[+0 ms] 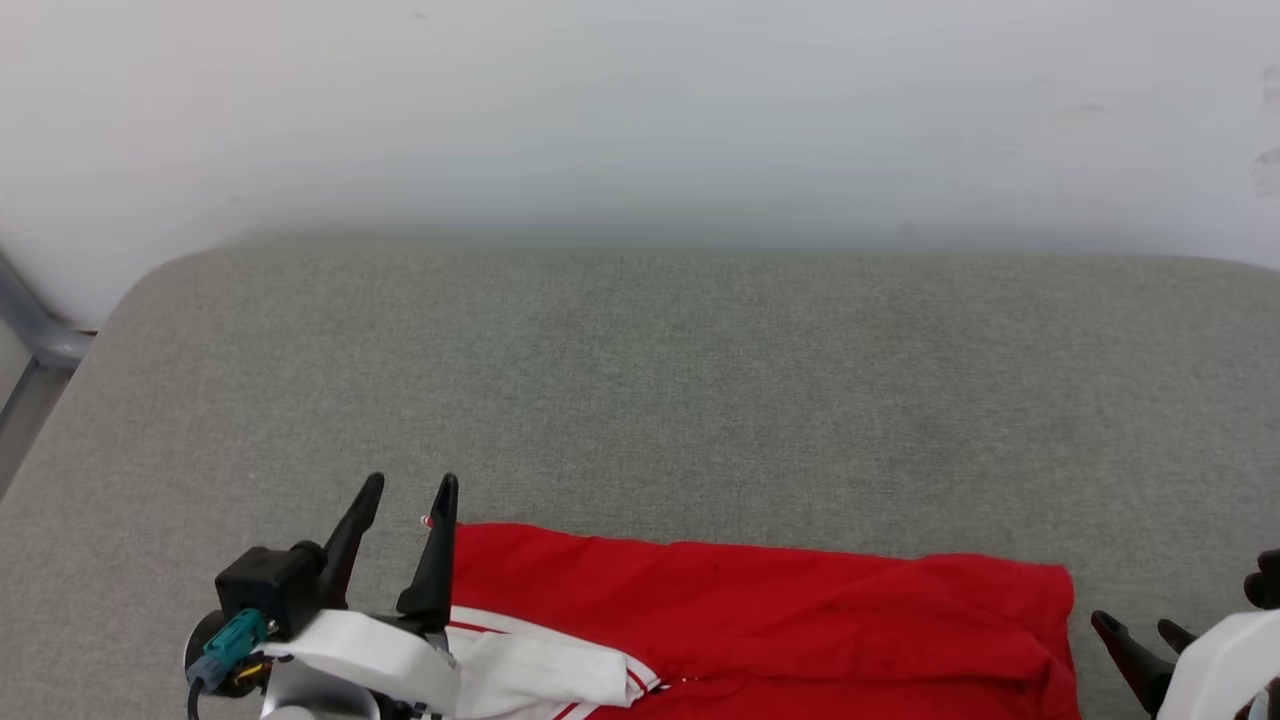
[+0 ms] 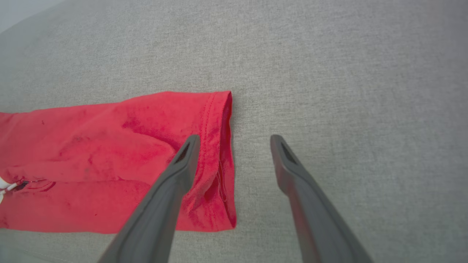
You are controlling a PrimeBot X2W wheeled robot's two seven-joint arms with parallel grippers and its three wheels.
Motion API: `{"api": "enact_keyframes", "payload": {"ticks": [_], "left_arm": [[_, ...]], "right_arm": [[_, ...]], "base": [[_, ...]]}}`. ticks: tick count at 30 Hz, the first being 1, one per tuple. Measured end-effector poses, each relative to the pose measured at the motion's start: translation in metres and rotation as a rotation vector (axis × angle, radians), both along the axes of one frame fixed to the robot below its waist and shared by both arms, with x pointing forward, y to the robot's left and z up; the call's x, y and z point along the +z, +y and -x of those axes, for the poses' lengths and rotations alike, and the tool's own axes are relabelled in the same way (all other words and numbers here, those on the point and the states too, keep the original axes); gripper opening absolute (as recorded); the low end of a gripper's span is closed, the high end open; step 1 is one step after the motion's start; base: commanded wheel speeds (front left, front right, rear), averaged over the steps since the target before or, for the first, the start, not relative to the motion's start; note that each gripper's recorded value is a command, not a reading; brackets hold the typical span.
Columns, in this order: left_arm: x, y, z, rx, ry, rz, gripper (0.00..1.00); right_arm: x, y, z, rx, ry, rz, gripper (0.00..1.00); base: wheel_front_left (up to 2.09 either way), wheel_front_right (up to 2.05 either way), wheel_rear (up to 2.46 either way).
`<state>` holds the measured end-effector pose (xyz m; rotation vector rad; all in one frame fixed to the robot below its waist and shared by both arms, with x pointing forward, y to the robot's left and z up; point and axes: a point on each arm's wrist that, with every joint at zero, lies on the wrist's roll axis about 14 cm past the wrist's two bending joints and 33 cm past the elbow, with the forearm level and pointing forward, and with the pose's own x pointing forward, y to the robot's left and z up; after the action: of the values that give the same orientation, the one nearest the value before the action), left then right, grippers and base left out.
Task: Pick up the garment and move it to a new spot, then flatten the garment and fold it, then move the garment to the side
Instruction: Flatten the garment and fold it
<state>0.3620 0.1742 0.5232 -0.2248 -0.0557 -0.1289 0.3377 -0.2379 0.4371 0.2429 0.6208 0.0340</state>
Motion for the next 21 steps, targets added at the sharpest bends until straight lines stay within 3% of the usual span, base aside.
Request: {"api": "enact_keyframes", "payload": {"ticks": [8,14,18,19,20,21], "left_arm": [[0.012,0.002,-0.008,0.034,-0.059,-0.029,1.0],[0.005,0.008,-0.011,0.053,-0.05,-0.042,1.0],[-0.002,0.013,-0.012,0.065,-0.032,-0.056,1.0],[-0.003,0.013,-0.012,0.065,-0.03,-0.059,1.0],[-0.005,0.014,-0.013,0.065,-0.026,-0.064,1.0],[-0.005,0.013,-0.013,0.061,-0.026,-0.064,1.0]], "right_arm": [[-0.028,0.022,-0.015,0.089,0.166,-0.004,1.0],[-0.074,0.042,0.001,0.146,0.372,-0.042,1.0],[-0.085,0.047,0.004,0.163,0.445,-0.06,1.0],[-0.086,0.047,0.005,0.164,0.456,-0.066,0.44],[-0.086,0.048,0.004,0.166,0.459,-0.069,0.0],[-0.086,0.048,0.004,0.167,0.46,-0.071,0.0]], "base": [[0.0,0.0,0.0],[0.0,0.0,0.0],[0.0,0.0,0.0],[0.0,0.0,0.0],[0.0,0.0,0.0],[0.0,0.0,0.0]]}}
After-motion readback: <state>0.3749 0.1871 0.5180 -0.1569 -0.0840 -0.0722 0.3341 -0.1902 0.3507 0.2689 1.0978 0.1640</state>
